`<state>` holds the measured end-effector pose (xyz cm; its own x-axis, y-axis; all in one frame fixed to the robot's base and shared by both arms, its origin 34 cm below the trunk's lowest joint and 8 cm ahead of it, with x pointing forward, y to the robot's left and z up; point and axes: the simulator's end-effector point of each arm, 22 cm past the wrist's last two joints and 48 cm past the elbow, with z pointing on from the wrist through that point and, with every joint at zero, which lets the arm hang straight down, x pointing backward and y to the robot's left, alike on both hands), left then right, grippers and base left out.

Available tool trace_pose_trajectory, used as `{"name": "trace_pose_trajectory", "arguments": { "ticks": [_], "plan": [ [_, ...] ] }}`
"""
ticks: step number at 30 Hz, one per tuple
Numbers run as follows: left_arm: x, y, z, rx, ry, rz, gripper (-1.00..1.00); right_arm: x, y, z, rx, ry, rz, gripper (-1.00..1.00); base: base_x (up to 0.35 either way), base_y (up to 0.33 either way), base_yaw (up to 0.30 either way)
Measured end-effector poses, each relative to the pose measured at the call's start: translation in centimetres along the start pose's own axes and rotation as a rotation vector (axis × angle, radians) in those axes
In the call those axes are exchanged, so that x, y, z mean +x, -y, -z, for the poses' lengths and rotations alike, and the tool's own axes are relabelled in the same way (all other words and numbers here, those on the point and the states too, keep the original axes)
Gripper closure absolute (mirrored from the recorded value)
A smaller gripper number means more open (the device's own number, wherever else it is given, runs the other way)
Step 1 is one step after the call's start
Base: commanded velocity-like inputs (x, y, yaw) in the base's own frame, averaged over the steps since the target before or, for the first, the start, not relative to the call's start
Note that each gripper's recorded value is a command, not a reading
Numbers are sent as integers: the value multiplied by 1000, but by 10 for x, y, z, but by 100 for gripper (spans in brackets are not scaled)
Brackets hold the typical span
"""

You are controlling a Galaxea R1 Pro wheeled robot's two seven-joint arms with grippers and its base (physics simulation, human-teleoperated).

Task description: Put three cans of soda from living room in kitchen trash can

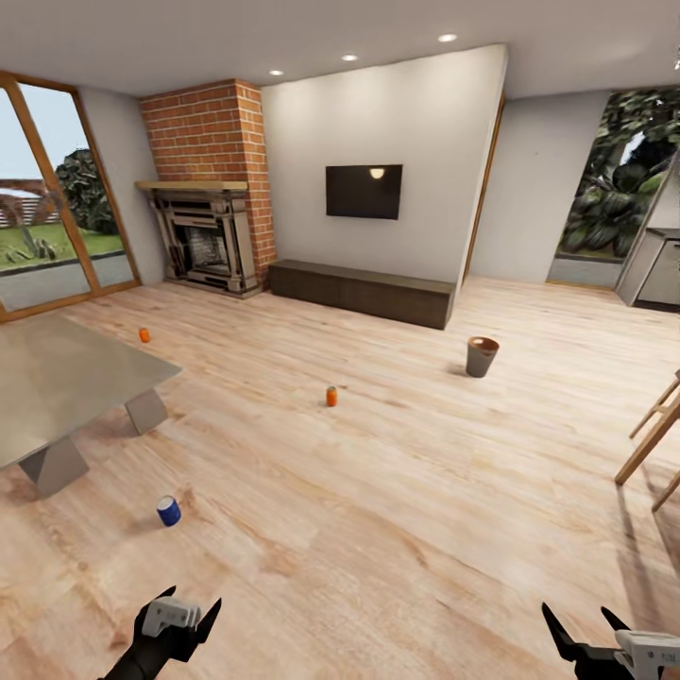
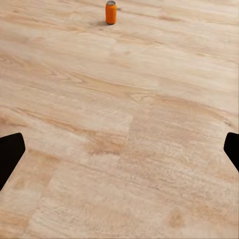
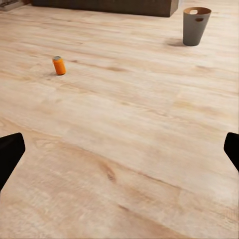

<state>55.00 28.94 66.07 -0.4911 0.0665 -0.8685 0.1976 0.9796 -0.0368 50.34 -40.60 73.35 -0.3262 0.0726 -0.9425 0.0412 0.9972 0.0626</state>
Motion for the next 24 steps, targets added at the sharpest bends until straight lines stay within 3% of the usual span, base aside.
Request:
{"name": "trace_pose_trajectory", "arguments": {
  "ticks": [24],
  "plan": [
    [-6,0,1,1,13,-5,-100,-5,0,1,0,14,-2,-100,278,220,-220]
  ]
}}
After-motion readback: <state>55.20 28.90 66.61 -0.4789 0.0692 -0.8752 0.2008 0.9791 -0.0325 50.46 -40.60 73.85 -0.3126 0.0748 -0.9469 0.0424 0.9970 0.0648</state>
